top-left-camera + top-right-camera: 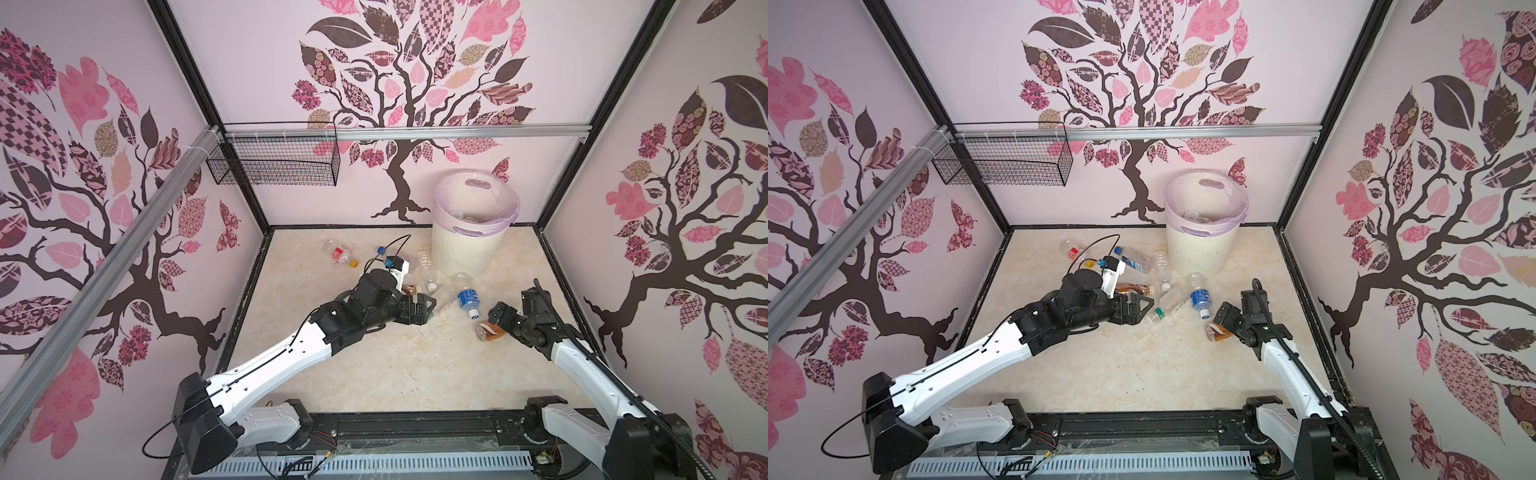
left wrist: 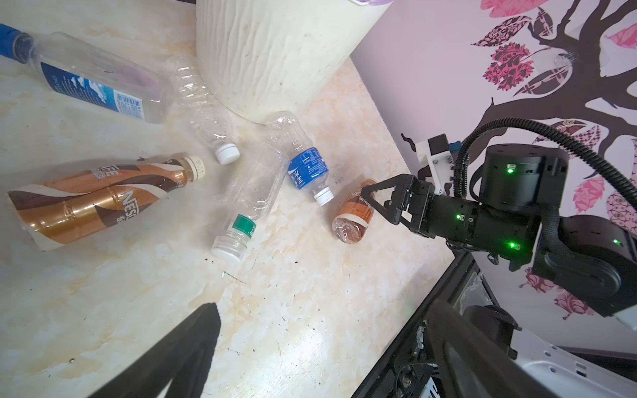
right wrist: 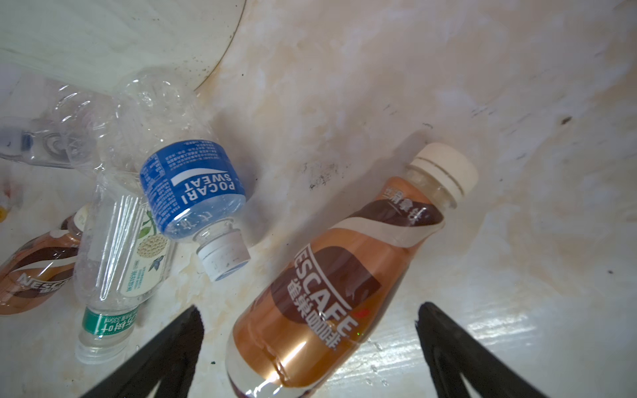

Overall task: Throw the plastic bottles in the bin
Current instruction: Move the plastic bottle to the center of the table.

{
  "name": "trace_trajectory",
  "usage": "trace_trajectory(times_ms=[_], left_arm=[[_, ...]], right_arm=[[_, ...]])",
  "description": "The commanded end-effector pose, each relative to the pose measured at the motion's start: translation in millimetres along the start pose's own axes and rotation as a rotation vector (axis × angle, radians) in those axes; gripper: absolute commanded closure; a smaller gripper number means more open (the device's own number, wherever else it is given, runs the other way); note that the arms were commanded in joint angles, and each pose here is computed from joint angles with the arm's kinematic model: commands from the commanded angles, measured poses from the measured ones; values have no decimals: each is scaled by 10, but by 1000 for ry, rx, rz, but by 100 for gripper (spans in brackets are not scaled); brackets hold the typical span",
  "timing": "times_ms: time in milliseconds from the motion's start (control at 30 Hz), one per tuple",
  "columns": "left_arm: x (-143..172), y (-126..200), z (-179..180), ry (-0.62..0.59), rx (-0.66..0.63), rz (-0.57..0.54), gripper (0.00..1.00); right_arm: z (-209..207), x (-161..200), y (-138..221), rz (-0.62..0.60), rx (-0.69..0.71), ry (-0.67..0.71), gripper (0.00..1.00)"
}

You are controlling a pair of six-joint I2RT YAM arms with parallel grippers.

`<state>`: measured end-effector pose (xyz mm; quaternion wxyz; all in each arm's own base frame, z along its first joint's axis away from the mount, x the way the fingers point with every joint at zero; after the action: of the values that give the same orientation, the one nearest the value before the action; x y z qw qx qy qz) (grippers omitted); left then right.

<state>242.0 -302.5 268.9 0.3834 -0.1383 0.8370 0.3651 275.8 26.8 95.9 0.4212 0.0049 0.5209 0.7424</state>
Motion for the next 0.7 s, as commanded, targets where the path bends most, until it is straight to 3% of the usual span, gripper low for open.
trace_trajectory(times_ms=[0,133,667], left_arm=[[67,-26,14,3,1,10,2],[63,-22,20,4,-2,7,2],[83,-17,44,9,-9,4,2]], right_arm=[[44,25,-63,19,-32,-12,1],[29,89,-126,37,-45,-21,1],[73,339,-248,107,-97,-18,17]])
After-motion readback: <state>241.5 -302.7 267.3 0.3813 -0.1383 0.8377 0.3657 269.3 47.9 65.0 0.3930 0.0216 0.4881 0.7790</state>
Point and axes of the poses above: each gripper's point midway between its finger pads, its own y axis back along the fingers, its own z axis along the line the jaws close on, x = y × z, the point moved 1 cm from there along y, back along the fingers, and after that the axes turned 6 degrees about -y, right-handed, at the moved point
